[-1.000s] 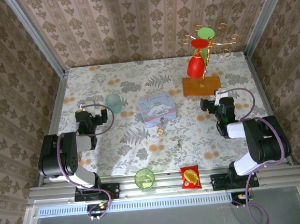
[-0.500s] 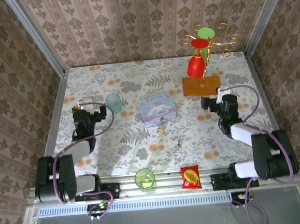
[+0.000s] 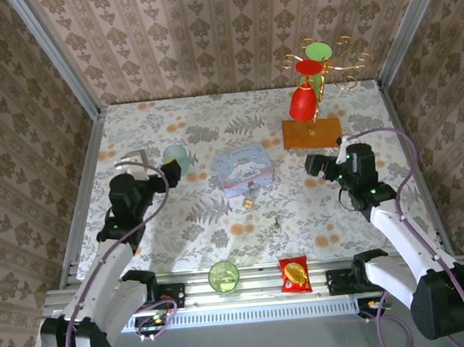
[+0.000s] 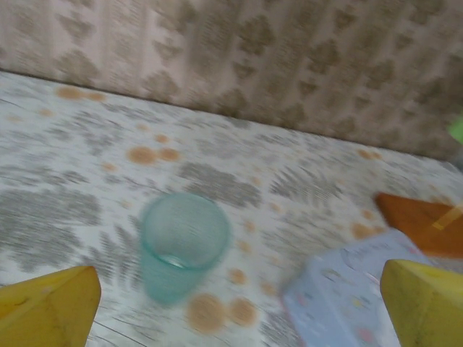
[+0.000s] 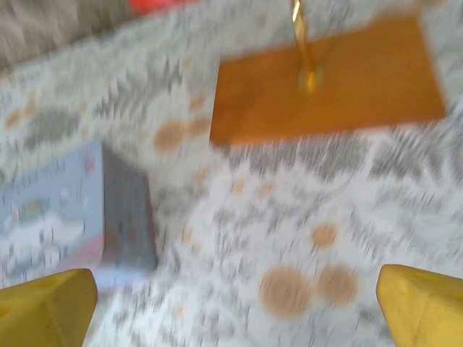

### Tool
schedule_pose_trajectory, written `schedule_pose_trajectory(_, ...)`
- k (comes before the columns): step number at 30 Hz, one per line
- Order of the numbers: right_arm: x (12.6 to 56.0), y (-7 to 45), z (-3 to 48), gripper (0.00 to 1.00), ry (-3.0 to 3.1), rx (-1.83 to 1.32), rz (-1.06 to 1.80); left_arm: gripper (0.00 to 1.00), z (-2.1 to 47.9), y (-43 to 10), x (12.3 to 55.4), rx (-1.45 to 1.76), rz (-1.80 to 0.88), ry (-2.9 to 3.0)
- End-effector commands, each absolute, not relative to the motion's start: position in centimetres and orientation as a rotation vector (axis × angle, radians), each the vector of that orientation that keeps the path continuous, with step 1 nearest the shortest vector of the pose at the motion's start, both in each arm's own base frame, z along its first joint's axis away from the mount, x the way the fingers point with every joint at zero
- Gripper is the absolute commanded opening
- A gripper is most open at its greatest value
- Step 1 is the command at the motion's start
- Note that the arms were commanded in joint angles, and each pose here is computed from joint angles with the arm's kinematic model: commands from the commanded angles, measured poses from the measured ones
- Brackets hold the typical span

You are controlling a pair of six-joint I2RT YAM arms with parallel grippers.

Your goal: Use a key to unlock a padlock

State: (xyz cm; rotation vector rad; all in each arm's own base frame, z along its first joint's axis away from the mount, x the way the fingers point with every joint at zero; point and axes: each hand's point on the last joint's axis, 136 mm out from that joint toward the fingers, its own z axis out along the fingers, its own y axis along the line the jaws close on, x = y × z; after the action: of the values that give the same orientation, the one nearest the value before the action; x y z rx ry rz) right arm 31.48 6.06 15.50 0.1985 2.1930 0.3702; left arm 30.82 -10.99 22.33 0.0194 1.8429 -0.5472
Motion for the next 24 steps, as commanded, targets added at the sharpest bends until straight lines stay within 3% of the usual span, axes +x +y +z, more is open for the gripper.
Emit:
schedule_pose_trajectory(1,27.7,9.2,12.2,0.99,2.401,0.155,0.405,1.0,19.6,-14.8,27.9,0.082,-0.68,1.997)
schedule_pose_trajectory(5,25.2,12.3,9.1,0.93,2.495,0.086,0.352,1.0,18.7,-19.5,25.0,0.222,-0.746,2.049)
schedule_pose_trajectory(9,23.5,14.1,6.4,0.81,2.555,0.07,0.279,1.0,17.3,-21.7,23.5,0.234,-0.786,2.07)
schedule_pose_trajectory(13,21.9,15.9,4.8,0.76,2.577,0.019,0.228,1.0,16.2,-24.2,21.7,0.275,-0.881,2.094)
schedule_pose_trajectory(24,21.4,20.1,2.6,0.49,2.598,-0.091,0.203,1.0,13.4,-27.4,20.0,0.327,-0.945,2.145)
